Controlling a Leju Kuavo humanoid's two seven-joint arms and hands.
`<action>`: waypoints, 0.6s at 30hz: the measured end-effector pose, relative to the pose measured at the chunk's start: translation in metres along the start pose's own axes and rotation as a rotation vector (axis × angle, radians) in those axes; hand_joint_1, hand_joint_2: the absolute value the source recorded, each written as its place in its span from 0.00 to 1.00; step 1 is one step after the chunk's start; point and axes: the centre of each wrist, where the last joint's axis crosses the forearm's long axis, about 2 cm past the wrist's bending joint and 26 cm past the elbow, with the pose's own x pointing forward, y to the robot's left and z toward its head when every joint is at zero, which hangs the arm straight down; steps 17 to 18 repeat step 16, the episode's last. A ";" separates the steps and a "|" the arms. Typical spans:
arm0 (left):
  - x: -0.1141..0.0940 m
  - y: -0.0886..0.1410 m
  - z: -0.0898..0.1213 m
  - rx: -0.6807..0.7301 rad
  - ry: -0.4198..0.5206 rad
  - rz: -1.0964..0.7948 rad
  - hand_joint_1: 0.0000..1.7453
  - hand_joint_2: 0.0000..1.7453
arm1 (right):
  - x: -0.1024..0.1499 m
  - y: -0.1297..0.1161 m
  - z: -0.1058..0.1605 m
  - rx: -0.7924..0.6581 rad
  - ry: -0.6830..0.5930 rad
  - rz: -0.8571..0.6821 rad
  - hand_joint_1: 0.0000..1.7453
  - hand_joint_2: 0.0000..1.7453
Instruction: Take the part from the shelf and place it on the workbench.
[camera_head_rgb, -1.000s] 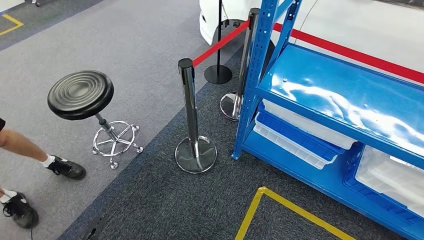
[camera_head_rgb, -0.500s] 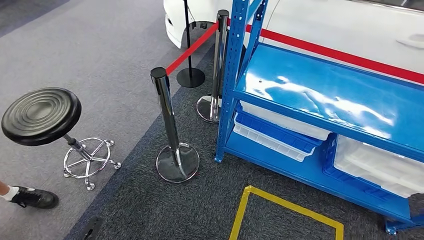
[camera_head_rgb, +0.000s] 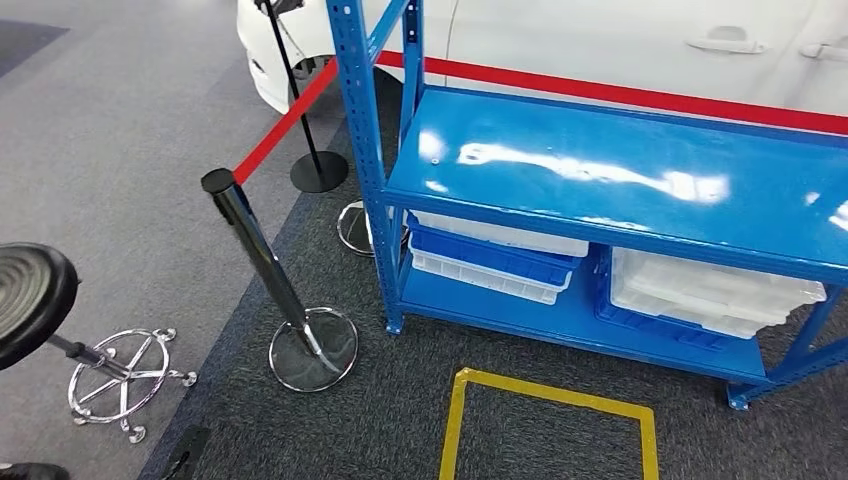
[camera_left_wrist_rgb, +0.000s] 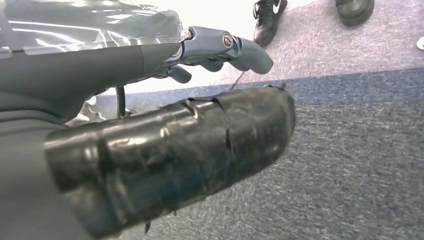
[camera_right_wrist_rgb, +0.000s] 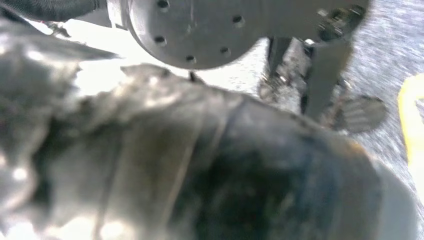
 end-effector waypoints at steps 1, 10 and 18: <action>-0.001 0.000 0.000 0.000 0.001 0.000 0.00 0.00 | 0.000 0.000 0.000 0.000 0.000 0.000 0.00 0.00; 0.002 0.003 -0.001 0.008 -0.003 -0.001 0.00 0.00 | -0.003 0.000 0.001 0.000 0.007 0.001 0.00 0.00; -0.003 0.001 0.000 0.017 -0.019 0.030 0.00 0.00 | 0.006 0.001 -0.002 0.020 -0.040 0.082 0.00 0.00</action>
